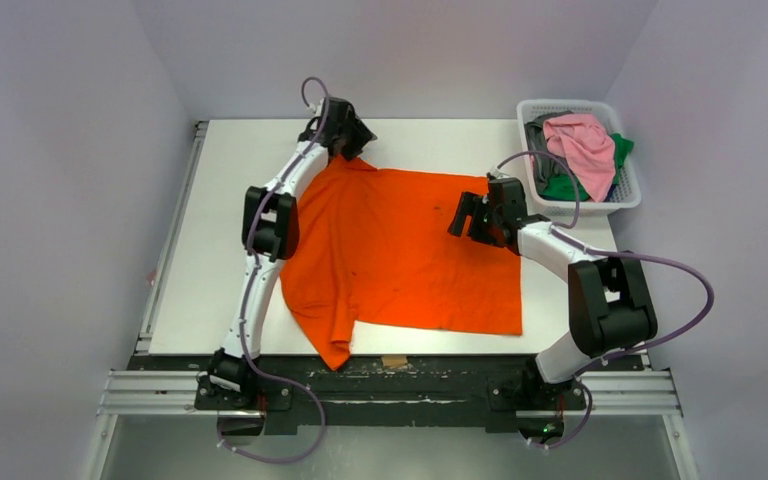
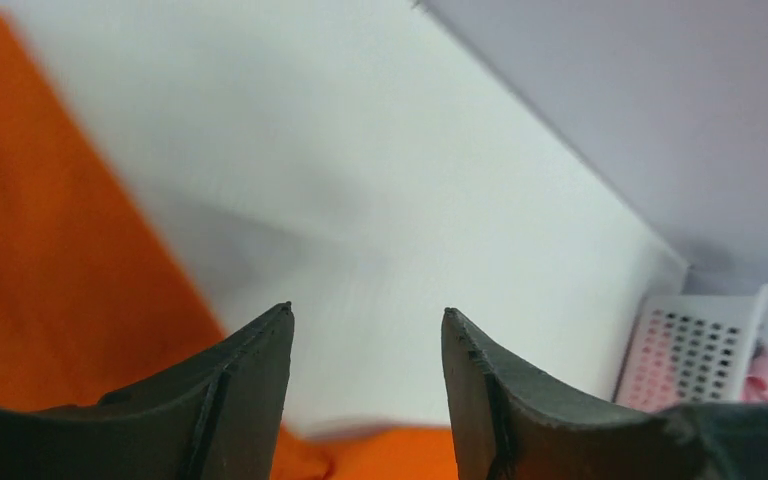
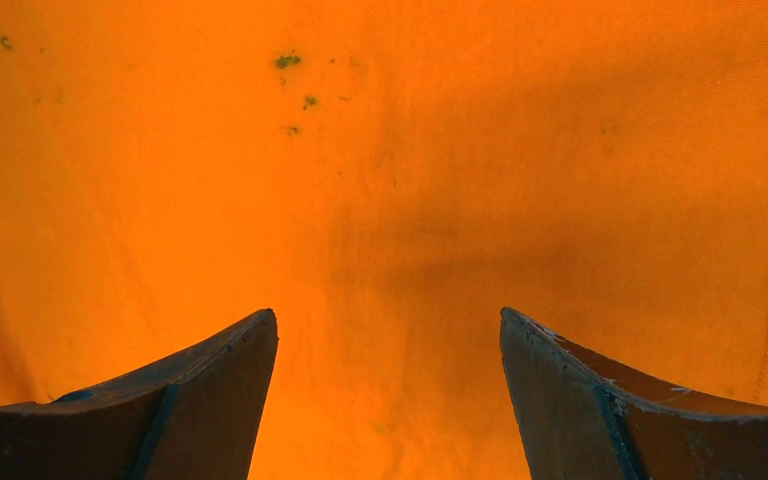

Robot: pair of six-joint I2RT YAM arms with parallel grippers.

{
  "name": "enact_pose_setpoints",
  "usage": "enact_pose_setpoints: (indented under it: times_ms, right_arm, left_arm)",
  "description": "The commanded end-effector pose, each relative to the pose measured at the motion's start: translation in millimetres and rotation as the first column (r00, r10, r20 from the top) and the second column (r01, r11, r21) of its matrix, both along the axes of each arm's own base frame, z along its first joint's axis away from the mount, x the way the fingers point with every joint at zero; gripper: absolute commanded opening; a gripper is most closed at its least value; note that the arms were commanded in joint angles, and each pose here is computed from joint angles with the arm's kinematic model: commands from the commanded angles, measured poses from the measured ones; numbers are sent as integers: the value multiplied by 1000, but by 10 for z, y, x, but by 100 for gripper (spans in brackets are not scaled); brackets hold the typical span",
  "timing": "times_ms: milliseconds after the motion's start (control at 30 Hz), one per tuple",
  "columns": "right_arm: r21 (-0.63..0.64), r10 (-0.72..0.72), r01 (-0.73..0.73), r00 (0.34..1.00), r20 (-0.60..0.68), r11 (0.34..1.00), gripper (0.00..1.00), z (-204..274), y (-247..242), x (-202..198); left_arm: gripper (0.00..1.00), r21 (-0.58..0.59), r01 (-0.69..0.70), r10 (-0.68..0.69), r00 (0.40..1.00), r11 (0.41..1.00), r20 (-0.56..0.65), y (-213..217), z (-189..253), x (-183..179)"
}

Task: Fold and stack the t-shirts
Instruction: Flatten out the tshirt

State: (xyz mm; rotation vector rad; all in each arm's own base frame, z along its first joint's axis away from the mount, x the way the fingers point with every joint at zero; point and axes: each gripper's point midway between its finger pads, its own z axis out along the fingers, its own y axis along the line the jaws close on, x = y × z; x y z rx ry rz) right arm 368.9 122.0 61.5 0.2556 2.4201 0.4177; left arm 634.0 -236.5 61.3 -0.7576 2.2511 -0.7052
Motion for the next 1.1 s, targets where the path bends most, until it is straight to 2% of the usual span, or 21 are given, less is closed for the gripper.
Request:
enact_pose_setpoints:
  times_ms: [0,67,167,333,467,567,667,733,833,1000,1067]
  right_arm:
    - [-3,7,-7,1000,27,1000,80,64,9,38]
    - [-6,8,-7,1000,29,1000,80,78,6,51]
    - [-4,7,-7,999,34,1000,80,79,6,61]
    - [-37,-9,10,1000,19,999,79,44,-39,107]
    - [-50,-38,39,999,24,998,79,79,-94,86]
    - [-42,-56,57,998,17,998,79,95,-117,-3]
    - [-17,-64,64,998,4,998,79,59,-102,-137]
    - [2,-56,56,998,-5,998,79,27,-63,-227]
    - [23,-39,40,999,-34,999,78,-50,16,-376]
    - [26,-9,11,998,-69,1000,78,-179,147,-588]
    - [30,-20,22,996,-90,999,77,-231,141,-660]
  left_arm:
    - [52,-154,16,27,962,988,271,-310,559,558]
    - [51,-191,37,26,948,981,316,-368,609,609]
    - [53,-102,94,-52,934,990,353,-377,774,489]
    - [60,72,194,-207,896,978,394,-360,1501,3]
    - [60,179,195,-242,923,964,299,-109,1691,-600]
    - [57,221,212,-244,961,952,128,165,1403,-1271]
    - [55,239,238,-241,970,941,-18,401,972,-2028]
    - [50,223,237,-228,971,946,-65,507,802,-2480]
    - [48,219,219,-186,969,951,-160,685,392,-3028]
    - [36,234,240,-155,931,942,-330,888,-129,-3542]
    - [34,288,226,-101,915,931,-392,1030,-276,-3650]
